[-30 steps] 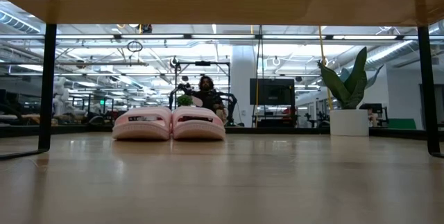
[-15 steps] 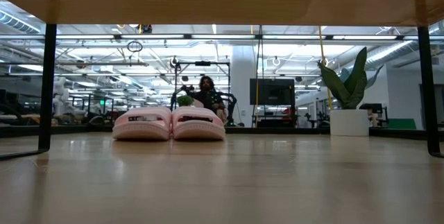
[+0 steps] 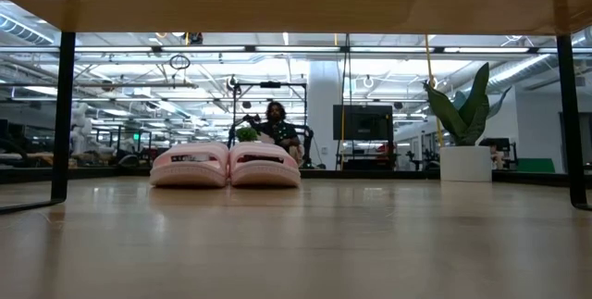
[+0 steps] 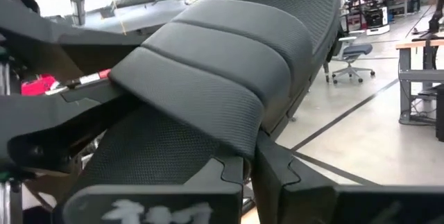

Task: Pick and place slides into the shelf
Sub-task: Put the black slipper on the shelf

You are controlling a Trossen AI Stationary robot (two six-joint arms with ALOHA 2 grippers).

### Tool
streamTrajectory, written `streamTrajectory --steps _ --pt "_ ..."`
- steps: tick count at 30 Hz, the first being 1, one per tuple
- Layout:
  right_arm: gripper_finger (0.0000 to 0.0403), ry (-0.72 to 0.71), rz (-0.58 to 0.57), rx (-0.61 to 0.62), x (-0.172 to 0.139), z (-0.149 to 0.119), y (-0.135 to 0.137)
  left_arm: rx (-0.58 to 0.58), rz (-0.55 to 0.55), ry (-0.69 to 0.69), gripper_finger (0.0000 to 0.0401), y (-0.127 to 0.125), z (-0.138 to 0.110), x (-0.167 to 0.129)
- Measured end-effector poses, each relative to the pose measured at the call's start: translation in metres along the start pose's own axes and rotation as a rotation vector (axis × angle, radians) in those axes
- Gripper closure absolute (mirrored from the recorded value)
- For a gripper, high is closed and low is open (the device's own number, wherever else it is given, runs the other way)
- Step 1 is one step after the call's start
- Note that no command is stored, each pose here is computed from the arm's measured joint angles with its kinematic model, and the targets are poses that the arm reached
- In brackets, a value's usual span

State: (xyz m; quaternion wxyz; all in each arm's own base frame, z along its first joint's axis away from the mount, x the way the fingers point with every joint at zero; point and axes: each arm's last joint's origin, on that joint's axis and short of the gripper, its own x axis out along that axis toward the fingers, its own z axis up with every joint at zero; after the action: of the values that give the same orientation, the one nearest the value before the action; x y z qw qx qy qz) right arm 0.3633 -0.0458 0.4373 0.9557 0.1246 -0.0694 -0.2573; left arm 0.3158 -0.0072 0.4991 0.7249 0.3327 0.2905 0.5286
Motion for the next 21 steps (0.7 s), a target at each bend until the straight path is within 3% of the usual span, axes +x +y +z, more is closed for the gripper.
streamTrajectory --steps 8,14,21 --pt "0.0403 0.026 -0.01 -0.01 0.0 -0.003 -0.001 0.012 -0.027 0.001 0.0292 0.005 -0.002 0.012" --pt "0.0403 0.029 -0.009 -0.011 0.0 -0.003 -0.001 -0.013 -0.068 -0.015 0.0384 0.008 -0.003 0.018" --pt "0.0403 0.031 -0.008 -0.014 0.0 -0.003 -0.001 -0.061 -0.098 -0.022 0.0398 0.011 -0.005 0.024"
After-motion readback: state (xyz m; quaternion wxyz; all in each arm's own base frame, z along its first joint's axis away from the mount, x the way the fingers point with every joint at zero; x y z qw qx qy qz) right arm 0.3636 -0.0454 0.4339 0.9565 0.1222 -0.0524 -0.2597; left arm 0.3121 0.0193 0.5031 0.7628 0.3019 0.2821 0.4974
